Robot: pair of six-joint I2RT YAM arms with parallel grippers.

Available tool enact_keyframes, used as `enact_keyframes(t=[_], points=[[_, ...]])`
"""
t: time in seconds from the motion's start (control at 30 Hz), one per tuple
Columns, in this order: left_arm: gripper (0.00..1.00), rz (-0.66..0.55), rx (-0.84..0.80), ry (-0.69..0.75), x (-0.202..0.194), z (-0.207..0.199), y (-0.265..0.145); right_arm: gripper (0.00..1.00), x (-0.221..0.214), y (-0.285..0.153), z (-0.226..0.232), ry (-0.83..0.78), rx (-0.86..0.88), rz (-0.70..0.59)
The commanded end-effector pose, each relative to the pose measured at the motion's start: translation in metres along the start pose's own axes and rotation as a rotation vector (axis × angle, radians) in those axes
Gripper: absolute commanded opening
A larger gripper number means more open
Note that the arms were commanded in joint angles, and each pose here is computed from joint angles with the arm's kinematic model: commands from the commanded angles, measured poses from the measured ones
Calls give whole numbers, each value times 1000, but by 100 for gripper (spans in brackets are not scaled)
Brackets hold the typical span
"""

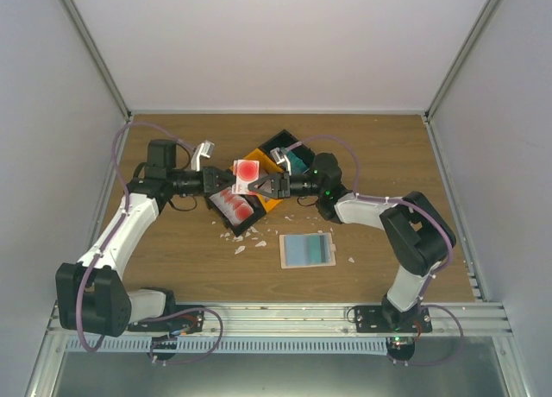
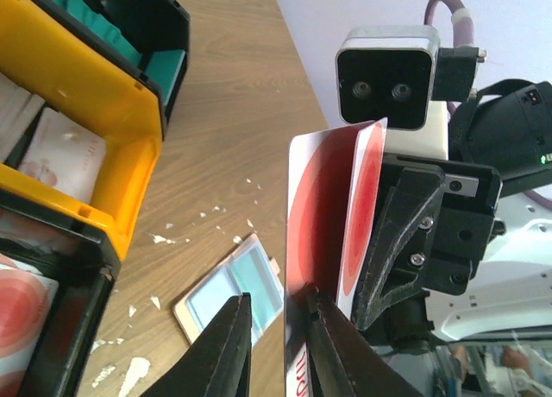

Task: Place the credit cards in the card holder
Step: Pick up the credit card from the storage box, then place the credit card in the storage box.

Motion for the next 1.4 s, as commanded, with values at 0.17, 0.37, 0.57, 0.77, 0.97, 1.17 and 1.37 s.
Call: enact_keyframes(t=[0.17, 0.37, 0.57, 0.77, 0.97, 1.17, 1.37], points=[[9, 57, -147, 2, -6, -6, 3, 3, 3, 2, 3, -47, 24, 45], [0, 6, -85, -15, -4, 1, 2, 10, 1, -1, -15, 0, -38, 30], [0, -47, -18, -89, -3, 24, -2, 11, -6, 2, -40, 101, -88, 50], [0, -73, 14, -158, -4, 47, -8, 11, -10, 5, -55, 164, -107, 52], [0, -134, 69, -209, 0, 68, -22, 3, -16, 9, -72, 212, -138, 63], [0, -266, 274, -221, 7, 85, -46, 1, -25, 12, -87, 185, -288, 111], [0, -289, 322, -180, 6, 80, -54, 0, -37, 24, -94, 52, -511, 205]])
Point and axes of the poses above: each gripper's point midway between its finger pads, its own y axis out along the fingers, its own z axis along the line the jaws close on, x = y × z, the point moved 6 cm from there along -y, back along the fingers, and after that the axes turned 12 degrees about -y, right-handed, at the moved point
